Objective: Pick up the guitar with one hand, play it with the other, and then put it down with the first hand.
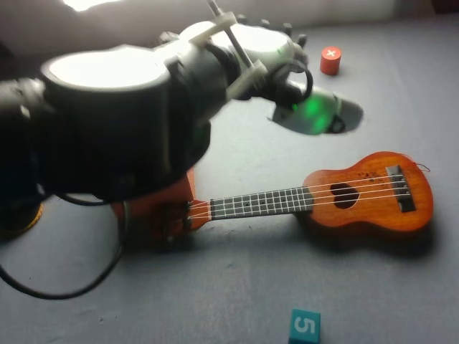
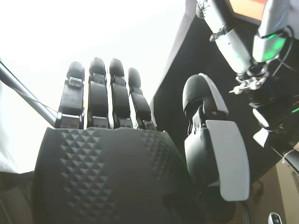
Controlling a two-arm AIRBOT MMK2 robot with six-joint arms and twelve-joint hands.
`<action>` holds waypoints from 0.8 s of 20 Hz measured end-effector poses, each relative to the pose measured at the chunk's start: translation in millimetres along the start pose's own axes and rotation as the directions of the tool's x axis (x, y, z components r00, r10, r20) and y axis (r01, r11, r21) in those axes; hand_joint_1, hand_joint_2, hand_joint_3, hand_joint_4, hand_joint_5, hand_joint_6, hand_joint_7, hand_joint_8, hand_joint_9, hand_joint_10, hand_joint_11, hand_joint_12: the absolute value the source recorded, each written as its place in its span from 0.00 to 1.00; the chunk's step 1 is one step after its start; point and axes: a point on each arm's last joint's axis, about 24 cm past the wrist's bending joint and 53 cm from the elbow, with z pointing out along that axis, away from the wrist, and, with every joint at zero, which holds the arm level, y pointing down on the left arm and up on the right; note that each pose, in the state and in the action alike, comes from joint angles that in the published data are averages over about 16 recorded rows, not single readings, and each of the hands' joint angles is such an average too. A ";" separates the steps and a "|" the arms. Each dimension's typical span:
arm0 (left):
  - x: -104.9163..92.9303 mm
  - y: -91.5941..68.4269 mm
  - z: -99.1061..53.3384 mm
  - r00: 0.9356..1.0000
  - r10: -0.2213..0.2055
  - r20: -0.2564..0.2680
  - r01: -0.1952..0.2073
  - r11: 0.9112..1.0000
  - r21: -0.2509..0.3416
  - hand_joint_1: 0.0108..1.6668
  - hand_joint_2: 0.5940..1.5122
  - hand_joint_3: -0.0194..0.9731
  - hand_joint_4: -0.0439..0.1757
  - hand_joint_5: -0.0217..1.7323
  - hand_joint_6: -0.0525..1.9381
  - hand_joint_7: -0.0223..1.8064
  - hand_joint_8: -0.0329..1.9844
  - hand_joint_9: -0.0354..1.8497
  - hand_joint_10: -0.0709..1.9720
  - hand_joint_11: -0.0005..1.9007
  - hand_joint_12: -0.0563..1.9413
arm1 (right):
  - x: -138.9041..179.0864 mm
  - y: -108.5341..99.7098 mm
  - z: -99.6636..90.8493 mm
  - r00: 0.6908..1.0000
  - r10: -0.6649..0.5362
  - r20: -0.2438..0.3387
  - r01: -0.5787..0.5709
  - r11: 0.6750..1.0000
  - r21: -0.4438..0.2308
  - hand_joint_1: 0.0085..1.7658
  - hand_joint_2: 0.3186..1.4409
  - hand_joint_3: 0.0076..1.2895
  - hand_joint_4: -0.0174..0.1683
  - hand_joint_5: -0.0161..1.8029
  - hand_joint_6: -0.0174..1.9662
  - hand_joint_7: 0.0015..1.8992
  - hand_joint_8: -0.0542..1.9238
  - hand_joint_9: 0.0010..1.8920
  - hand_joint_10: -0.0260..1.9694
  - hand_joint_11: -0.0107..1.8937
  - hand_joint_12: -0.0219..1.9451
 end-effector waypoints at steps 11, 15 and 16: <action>-40.6 -18.4 -31.3 0.999 0.017 -0.037 -0.015 0.999 0.050 0.05 0.78 0.02 0.21 0.50 0.37 0.51 0.61 0.44 0.78 0.29 0.93 | 5.4 6.5 0.5 1.000 -0.023 -0.015 0.023 1.000 -0.016 0.18 0.92 0.01 0.11 0.29 0.69 0.38 0.61 0.30 0.81 0.21 0.95; -48.2 -17.7 -37.1 0.999 0.022 -0.039 -0.020 0.999 0.051 0.09 0.83 0.02 0.21 0.49 0.47 0.52 0.70 0.47 0.83 0.33 0.96 | 9.4 8.9 0.6 0.999 -0.036 -0.026 0.036 0.999 -0.019 0.22 0.94 0.02 0.15 0.34 0.76 0.41 0.74 0.34 0.88 0.27 0.98; -50.0 -17.3 -38.2 0.999 0.023 -0.038 -0.021 0.998 0.051 0.10 0.83 0.02 0.21 0.49 0.49 0.52 0.70 0.47 0.83 0.34 0.96 | 10.6 9.7 0.7 0.999 -0.039 -0.029 0.039 0.999 -0.020 0.22 0.94 0.02 0.15 0.34 0.77 0.41 0.76 0.35 0.89 0.28 0.98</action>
